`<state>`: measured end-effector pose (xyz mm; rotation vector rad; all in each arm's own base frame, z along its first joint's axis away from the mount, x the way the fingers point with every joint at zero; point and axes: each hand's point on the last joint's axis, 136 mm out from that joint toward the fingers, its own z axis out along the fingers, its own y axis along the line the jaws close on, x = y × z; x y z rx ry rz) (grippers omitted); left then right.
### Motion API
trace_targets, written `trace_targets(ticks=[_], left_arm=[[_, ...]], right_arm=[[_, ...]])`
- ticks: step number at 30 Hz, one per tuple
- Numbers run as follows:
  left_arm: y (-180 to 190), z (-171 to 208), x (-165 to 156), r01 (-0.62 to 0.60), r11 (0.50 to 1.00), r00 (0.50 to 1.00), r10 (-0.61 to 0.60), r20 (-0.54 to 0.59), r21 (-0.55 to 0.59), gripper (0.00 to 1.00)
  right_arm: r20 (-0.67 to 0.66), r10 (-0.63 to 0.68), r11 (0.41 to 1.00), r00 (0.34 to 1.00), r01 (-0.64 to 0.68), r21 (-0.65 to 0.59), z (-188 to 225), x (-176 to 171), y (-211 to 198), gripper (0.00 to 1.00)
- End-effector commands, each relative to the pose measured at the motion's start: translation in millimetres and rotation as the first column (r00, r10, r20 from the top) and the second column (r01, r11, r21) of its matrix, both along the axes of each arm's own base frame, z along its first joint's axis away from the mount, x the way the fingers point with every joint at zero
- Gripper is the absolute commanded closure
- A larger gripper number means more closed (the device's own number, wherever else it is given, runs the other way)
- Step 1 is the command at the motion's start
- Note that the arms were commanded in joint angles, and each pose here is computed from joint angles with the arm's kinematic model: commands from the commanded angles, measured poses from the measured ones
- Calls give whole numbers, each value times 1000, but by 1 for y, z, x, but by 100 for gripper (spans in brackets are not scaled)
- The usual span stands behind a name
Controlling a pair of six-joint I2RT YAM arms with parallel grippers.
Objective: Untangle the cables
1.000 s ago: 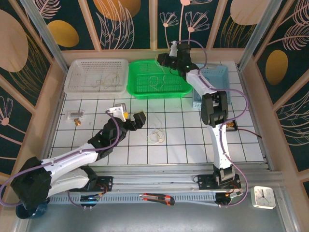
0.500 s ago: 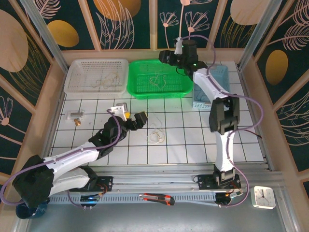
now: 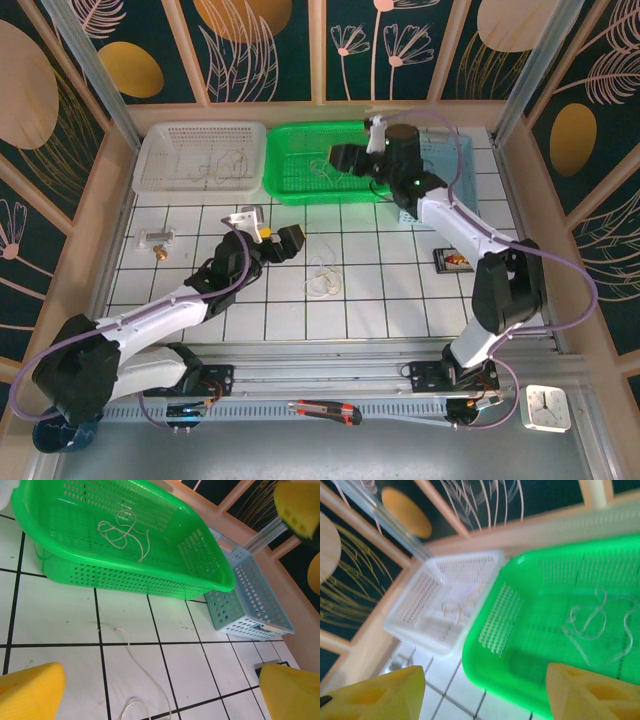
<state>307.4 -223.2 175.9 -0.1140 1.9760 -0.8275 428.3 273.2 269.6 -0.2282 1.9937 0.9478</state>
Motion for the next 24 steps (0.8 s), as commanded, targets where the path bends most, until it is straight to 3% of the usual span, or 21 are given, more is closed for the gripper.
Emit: trace_targets(ticks=[1, 7, 12, 24], left_arm=[[0, -3, 6, -6, 1000, 999, 6, -37, 2, 1], [14, -15, 13, -56, 998, 995, 56, -80, 5, 1], [28, -19, 17, -98, 995, 990, 94, -104, -32, 1], [39, -18, 15, -132, 987, 986, 122, -112, -90, 1]], right_arm=[[23, -4, 999, 1000, 5, -33, -10, -23, 3, 35], [-53, 50, 972, 997, -61, -229, -89, -58, 23, 36], [-79, 68, 911, 995, -94, -401, -149, -67, 41, 36], [-76, 24, 841, 997, -61, -538, -210, -48, 58, 32]])
